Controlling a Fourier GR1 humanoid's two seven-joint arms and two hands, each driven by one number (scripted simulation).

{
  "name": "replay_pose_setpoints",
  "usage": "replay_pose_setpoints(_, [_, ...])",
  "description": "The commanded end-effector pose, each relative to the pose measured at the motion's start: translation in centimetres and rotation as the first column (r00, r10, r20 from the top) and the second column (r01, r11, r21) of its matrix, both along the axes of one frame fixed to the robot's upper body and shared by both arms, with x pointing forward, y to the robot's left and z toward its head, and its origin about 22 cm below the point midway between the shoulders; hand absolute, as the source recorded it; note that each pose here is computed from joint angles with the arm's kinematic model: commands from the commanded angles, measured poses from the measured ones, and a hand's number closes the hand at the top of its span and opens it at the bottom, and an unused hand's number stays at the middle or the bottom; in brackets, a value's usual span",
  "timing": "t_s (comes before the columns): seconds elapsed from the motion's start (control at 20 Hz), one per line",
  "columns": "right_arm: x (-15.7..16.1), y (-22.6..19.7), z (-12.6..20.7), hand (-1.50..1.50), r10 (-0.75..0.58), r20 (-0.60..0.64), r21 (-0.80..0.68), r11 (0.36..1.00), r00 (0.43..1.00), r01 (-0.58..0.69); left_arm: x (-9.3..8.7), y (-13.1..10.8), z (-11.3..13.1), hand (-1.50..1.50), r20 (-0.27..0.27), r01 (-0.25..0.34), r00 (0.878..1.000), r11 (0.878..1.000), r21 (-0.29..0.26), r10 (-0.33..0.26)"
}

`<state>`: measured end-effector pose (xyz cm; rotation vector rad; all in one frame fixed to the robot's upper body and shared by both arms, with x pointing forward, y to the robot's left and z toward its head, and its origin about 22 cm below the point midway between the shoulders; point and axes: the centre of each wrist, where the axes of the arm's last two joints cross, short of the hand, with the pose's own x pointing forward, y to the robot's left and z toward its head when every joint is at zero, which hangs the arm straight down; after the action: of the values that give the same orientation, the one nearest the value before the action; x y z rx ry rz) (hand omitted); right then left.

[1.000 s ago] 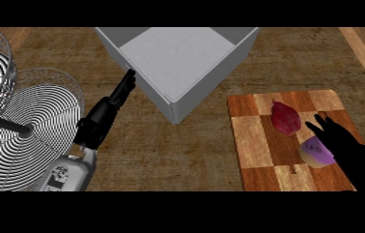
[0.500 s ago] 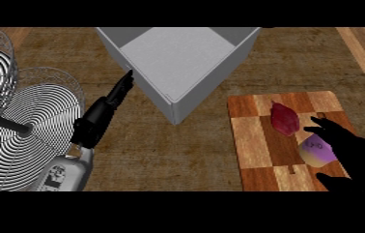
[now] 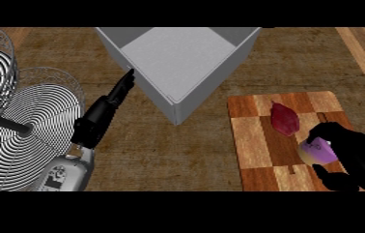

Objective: Pick the can from the cutting board and place it in the cardboard box

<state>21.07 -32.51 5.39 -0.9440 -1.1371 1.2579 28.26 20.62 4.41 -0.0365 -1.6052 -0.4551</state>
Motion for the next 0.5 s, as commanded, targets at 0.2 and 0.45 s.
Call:
replay_pose_setpoints(0.2, [3.0, 10.2, 1.1, 1.50, 0.600, 0.063, 0.003, 0.799, 0.797, -0.602, 0.6, -2.4, 0.7, 0.00, 0.030, 0.089, 0.996, 0.996, 0.002, -0.089])
replay_pose_setpoints(0.45, [6.7, 17.3, 4.6, 1.50, 0.769, 0.224, -0.056, 0.624, 0.599, -0.779, 0.1, -2.5, 0.1, 0.00, 0.003, 0.072, 0.997, 0.997, -0.007, -0.072])
